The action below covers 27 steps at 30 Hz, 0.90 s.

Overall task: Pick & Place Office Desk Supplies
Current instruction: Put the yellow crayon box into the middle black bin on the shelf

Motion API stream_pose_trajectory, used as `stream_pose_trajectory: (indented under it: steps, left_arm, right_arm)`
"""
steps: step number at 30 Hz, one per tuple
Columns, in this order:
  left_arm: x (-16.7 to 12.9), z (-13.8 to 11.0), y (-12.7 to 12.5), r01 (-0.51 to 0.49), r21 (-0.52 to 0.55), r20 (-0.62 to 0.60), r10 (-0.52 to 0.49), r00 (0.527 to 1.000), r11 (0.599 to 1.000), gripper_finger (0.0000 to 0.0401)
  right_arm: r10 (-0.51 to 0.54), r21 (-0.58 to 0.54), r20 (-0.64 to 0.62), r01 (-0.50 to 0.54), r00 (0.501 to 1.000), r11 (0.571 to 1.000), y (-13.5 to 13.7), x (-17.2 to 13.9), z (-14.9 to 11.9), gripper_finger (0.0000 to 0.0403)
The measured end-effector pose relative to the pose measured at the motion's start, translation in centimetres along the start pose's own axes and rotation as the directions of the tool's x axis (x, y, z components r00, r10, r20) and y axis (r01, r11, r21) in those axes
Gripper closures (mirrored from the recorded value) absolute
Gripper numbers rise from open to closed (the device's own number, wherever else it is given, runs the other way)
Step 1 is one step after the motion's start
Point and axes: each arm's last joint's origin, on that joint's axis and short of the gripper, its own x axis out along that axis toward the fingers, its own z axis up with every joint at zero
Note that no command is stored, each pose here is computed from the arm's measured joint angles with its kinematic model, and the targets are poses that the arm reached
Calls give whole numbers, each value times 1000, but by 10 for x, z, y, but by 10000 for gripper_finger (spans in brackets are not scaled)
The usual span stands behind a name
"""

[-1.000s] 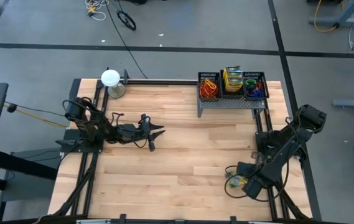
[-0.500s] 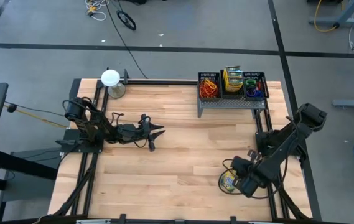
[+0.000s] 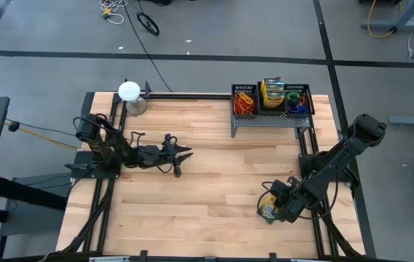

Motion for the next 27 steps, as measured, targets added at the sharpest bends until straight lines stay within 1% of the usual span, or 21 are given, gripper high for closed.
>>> stream_pose_trajectory:
  steps: [4, 7, 11, 14, 16, 18, 22, 24, 25, 27]
  left_arm:
    - [0, 0, 0, 0, 0, 0, 0, 1000, 1000, 302]
    - [0, 0, 0, 0, -3, 0, 0, 1000, 1000, 302]
    - [0, 0, 0, 0, -3, -1, 0, 1000, 1000, 302]
    - [0, 0, 0, 0, -2, -3, 0, 1000, 1000, 302]
    - [0, 0, 0, 0, -1, -4, 0, 1000, 1000, 302]
    - [0, 0, 0, 0, -1, -4, 0, 1000, 1000, 302]
    - [0, 0, 0, 0, -2, -4, 0, 1000, 1000, 302]
    - [0, 0, 0, 0, -2, -3, 0, 1000, 1000, 302]
    - [1, 0, 0, 0, -4, -1, 0, 1000, 1000, 302]
    - [3, 2, -1, 1, -11, 7, -1, 1000, 1000, 302]
  right_arm:
    - [17, 18, 5, -17, 1000, 1000, -4, -10, 1, 286]
    - [0, 34, 0, 0, 1000, 999, -7, -12, 1, 272]
    - [35, 32, -19, -34, 999, 999, -8, -6, -1, 251]
    - [73, 38, -14, -72, 997, 997, -11, 2, -4, 251]
    - [91, 42, -9, -90, 996, 995, -12, 5, -4, 263]
    - [93, 33, -8, -93, 996, 995, -13, 5, -4, 285]
    - [112, -44, -6, -112, 994, 993, -11, -1, -3, 346]
    - [148, -72, 17, -147, 989, 987, -6, -8, 0, 380]
    - [171, -85, 33, -167, 985, 982, -3, -13, 2, 390]
    - [196, -105, 64, -188, 979, 976, 2, -20, 5, 393]
